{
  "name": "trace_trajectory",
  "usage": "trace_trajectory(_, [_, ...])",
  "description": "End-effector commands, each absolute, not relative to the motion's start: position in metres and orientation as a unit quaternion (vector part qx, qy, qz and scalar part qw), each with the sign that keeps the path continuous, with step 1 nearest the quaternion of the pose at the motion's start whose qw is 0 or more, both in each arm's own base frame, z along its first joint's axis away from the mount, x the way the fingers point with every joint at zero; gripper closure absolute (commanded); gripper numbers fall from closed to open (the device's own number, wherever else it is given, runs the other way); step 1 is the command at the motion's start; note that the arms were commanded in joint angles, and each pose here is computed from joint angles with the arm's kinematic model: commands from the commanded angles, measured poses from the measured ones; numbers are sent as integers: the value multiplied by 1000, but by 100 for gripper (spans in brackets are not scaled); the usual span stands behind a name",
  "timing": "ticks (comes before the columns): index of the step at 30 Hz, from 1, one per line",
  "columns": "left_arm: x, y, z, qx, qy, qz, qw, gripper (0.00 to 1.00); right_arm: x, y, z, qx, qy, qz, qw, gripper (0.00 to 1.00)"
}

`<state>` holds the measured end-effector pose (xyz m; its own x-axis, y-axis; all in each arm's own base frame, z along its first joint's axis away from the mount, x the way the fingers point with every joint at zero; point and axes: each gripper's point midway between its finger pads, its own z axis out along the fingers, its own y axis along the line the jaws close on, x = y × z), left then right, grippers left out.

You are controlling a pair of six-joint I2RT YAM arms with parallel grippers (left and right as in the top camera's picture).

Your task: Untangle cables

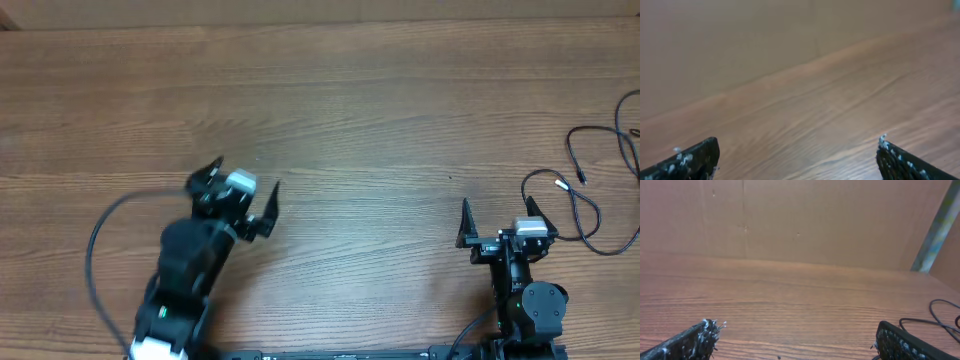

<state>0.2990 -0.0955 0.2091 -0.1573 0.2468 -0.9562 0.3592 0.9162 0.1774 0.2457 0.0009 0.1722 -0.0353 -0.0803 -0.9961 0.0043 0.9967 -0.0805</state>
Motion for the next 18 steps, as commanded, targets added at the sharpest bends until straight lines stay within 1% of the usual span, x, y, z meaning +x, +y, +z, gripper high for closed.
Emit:
trace_trajectory(1, [274,-67,204,172,733,-26,658,1,246,2,171,-24,717,-25,696,0])
trace_trajectory(8, [256,-46,188,151,715,-9,682,0,246,2,171,-24,717,-25,696,0])
trace_trajectory(15, [251,-41,167,146,708,1,691,0,246,2,171,-24,717,-25,696,0])
trace_trajectory(18, [250,-36,167,146,705,14,694,0,246,2,171,-24,717,-25,696,0])
